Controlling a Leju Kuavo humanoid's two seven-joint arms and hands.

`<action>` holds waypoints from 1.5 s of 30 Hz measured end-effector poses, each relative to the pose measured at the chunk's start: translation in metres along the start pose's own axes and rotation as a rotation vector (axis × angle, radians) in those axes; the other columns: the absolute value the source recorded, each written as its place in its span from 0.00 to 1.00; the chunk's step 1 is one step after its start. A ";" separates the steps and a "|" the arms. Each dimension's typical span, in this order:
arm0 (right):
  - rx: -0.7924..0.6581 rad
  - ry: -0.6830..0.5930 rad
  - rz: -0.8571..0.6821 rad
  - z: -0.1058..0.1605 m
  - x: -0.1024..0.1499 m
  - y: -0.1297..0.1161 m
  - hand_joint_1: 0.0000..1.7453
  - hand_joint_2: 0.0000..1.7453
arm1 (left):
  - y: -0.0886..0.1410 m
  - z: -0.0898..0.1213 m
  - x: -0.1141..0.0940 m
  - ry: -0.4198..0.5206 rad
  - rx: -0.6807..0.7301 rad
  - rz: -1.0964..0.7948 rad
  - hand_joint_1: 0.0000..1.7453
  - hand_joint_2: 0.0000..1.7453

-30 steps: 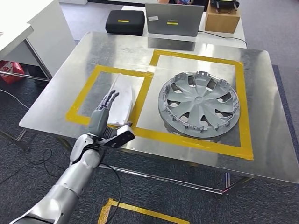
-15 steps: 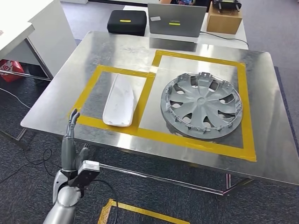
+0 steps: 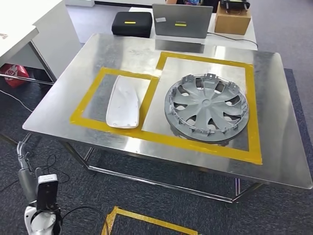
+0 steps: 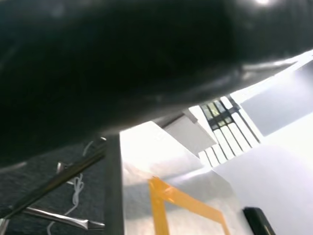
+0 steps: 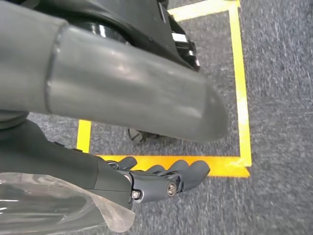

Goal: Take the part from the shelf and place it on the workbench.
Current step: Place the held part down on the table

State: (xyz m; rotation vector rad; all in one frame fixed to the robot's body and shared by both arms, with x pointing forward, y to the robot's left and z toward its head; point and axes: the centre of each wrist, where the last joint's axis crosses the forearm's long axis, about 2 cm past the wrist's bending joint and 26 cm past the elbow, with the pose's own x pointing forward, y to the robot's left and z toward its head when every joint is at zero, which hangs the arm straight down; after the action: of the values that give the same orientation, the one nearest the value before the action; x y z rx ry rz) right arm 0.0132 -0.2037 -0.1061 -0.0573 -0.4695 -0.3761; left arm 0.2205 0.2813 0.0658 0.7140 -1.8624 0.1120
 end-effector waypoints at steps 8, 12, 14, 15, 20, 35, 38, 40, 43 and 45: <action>0.029 -0.005 -0.003 -0.001 0.001 0.001 0.00 0.00 | 0.016 0.004 -0.037 0.167 0.029 0.022 0.00 0.00; 0.046 -0.003 0.001 -0.001 0.001 0.001 0.00 0.00 | 0.031 0.016 -0.077 0.341 0.067 0.011 0.00 0.00; 0.052 0.000 0.004 0.000 0.001 0.001 0.00 0.00 | 0.041 0.029 -0.097 0.439 0.080 -0.026 0.00 0.00; 0.053 0.002 0.005 0.000 0.001 0.001 0.00 0.00 | 0.046 0.037 -0.104 0.486 0.084 -0.040 0.00 0.00; 0.053 0.006 0.007 0.000 0.000 0.000 0.00 0.00 | 0.057 0.065 -0.123 0.634 0.083 -0.073 0.00 0.25; -0.023 0.042 0.061 -0.002 0.002 -0.007 0.00 0.00 | 0.072 0.167 -0.133 1.221 -0.040 -0.202 0.00 0.00; -0.007 0.027 0.042 -0.002 0.004 -0.007 0.00 0.00 | 0.072 0.177 -0.131 1.257 -0.056 -0.209 0.00 0.00; 0.011 0.021 0.041 -0.003 0.003 -0.008 0.00 0.00 | 0.071 0.180 -0.130 1.257 -0.075 -0.221 0.00 0.00; 0.035 0.008 0.043 -0.003 0.003 -0.013 0.00 0.00 | 0.069 0.183 -0.129 1.235 -0.096 -0.226 0.00 0.00; 0.039 0.002 0.043 -0.003 0.003 -0.015 0.00 0.00 | 0.068 0.184 -0.128 1.225 -0.106 -0.223 0.00 0.00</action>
State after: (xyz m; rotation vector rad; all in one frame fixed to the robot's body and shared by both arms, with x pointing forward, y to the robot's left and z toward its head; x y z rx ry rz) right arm 0.0117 -0.2194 -0.1082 -0.0293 -0.4727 -0.3242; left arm 0.0643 0.3170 -0.1048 0.5604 -0.6122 0.2376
